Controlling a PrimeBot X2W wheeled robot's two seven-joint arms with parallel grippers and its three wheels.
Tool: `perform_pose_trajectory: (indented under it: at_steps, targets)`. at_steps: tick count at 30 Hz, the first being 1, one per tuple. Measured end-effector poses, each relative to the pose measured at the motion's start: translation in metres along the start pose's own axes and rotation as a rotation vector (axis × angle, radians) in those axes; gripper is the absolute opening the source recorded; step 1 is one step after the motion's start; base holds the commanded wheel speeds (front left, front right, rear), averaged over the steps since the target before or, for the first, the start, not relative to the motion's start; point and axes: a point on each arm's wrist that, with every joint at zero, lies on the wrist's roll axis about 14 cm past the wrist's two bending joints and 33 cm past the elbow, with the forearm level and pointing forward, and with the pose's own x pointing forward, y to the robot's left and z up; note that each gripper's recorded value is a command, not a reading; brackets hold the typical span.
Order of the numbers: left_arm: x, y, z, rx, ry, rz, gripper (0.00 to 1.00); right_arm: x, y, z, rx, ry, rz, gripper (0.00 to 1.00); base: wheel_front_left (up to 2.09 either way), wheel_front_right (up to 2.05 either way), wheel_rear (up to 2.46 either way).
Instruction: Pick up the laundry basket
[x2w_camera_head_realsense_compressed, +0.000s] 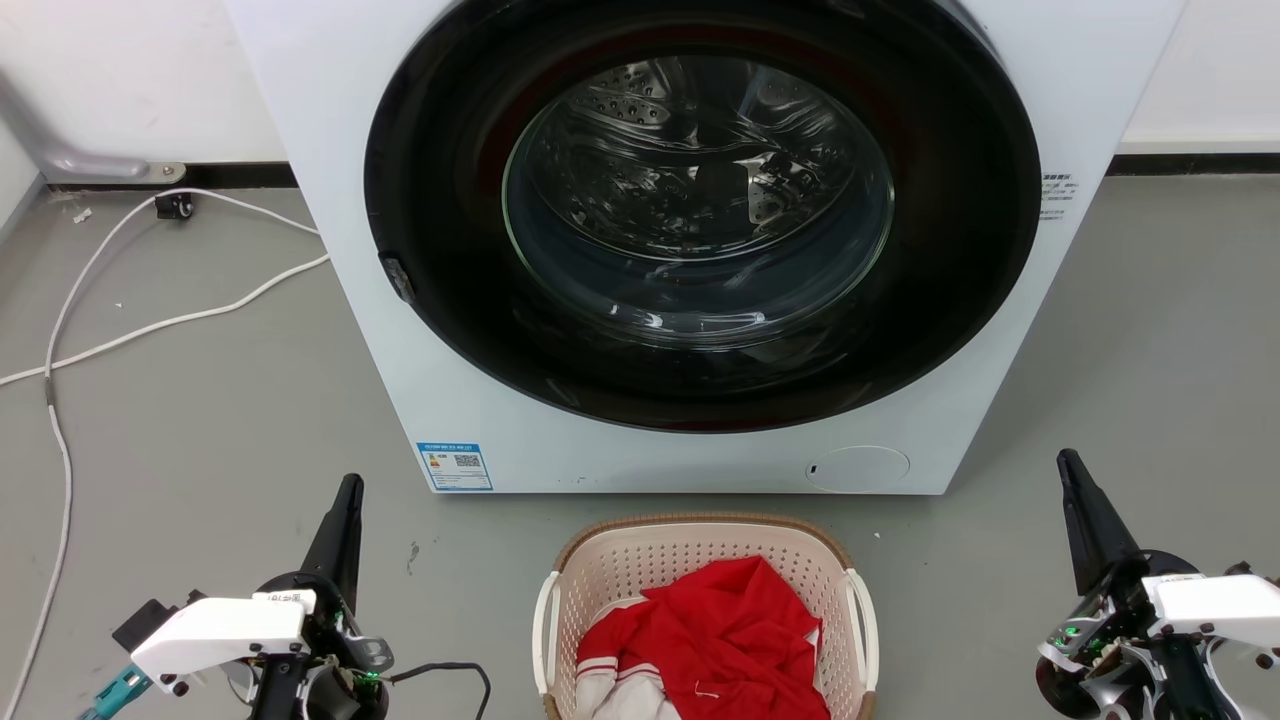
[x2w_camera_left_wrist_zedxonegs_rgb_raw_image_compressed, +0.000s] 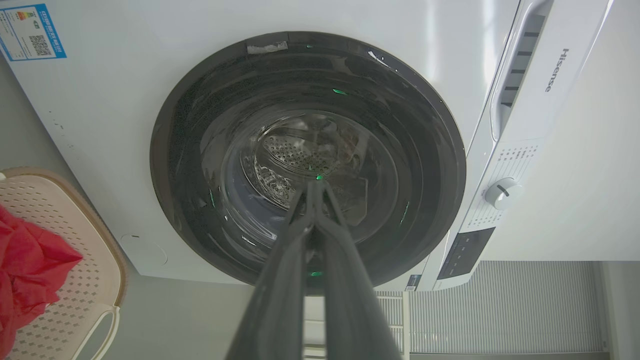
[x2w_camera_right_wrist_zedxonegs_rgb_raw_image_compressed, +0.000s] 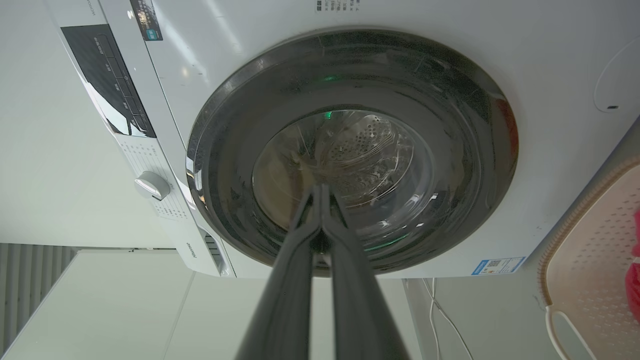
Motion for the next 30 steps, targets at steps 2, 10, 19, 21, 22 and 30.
perform_pose_trajectory:
  at_steps: [2,10,19,21,22,30]
  targets:
    - [0.0000,-0.0001,0.0000,0.000,0.000,0.000,0.00,0.0000,0.0000,0.0000,0.000,0.000,0.000,0.00,0.00,0.00,0.00]
    - [-0.0001,0.0000,0.0004,-0.001,-0.002,0.000,0.00,-0.0001,-0.0001,0.0000,0.000,-0.001,0.000,0.00,0.00,0.00,0.00]
    - [-0.0001,0.0001,0.0002,-0.003,-0.001,0.000,0.00,-0.0001,-0.0003,-0.0002,-0.001,0.000,-0.001,0.00,0.00,0.00,0.00]
    - [-0.0001,0.0002,0.0001,-0.001,-0.002,0.000,0.00,-0.0001,-0.0002,-0.0001,-0.001,0.000,-0.001,0.00,0.00,0.00,0.00]
    - [-0.0001,0.0002,0.0002,0.000,-0.002,0.000,0.00,-0.0001,-0.0002,-0.0002,-0.001,0.000,-0.001,0.00,0.00,0.00,0.00]
    - [-0.0002,0.0003,0.0001,-0.002,-0.001,0.001,0.00,-0.0001,-0.0003,-0.0004,0.000,0.002,-0.001,0.00,0.00,0.00,0.00]
